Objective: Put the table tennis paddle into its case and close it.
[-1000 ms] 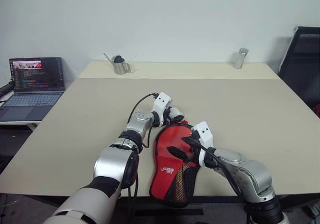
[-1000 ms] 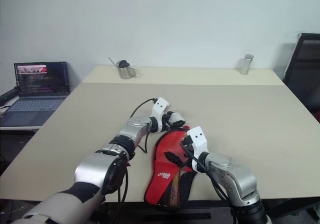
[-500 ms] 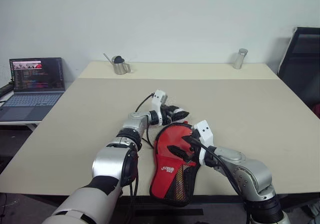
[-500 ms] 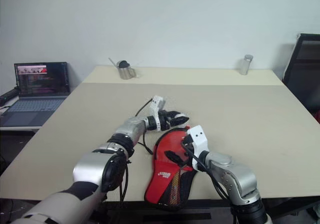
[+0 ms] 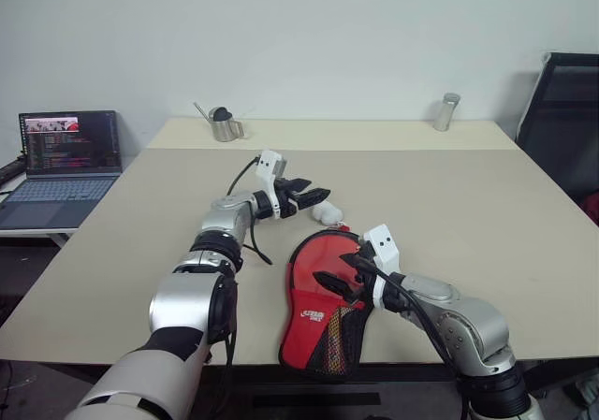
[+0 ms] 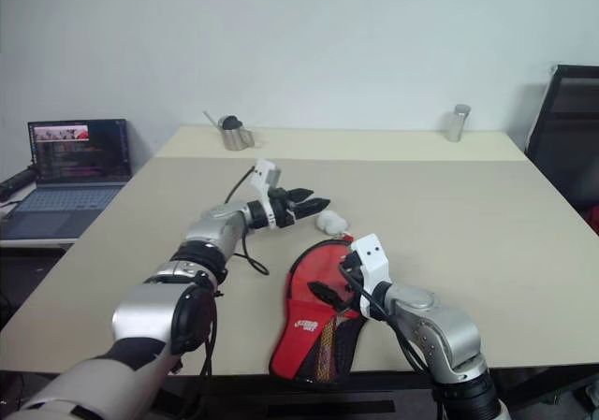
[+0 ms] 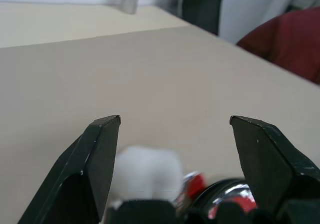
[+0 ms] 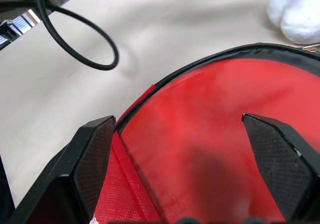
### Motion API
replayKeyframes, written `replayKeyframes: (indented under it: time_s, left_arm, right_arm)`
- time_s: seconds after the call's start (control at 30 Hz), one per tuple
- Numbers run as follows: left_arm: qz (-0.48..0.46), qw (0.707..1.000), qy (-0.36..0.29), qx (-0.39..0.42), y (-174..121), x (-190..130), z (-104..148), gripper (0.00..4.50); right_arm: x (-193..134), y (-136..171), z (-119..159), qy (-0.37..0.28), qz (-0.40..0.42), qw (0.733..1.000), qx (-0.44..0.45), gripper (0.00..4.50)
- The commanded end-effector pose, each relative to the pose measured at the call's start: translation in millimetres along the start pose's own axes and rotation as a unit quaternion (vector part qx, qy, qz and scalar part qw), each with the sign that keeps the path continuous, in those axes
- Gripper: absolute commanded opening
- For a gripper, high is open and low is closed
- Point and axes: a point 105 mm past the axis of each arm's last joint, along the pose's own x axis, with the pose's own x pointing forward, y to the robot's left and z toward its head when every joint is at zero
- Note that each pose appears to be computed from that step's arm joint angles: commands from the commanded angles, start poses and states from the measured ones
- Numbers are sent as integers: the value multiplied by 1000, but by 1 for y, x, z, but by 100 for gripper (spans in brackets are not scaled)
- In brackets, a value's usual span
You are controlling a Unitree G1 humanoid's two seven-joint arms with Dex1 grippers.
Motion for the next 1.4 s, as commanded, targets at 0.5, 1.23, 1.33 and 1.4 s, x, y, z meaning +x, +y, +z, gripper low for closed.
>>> replayKeyframes:
  time_s: [0.5,1.23,1.33,1.4]
  left_arm:
    - [-165,979,40,111,-41,-89,-1,383]
    - [-125,987,50,85,-51,-110,-6,383]
    - [-122,988,49,86,-51,-109,-6,383]
    - [-122,988,48,86,-52,-109,-6,383]
  right_arm:
    - [-34,-50,56,-78,-52,995,-18,446]
    - [4,-80,11,-22,-80,994,71,446]
    - [4,-87,14,-34,-98,993,59,446]
    - [1,-91,20,-55,-107,992,38,446]
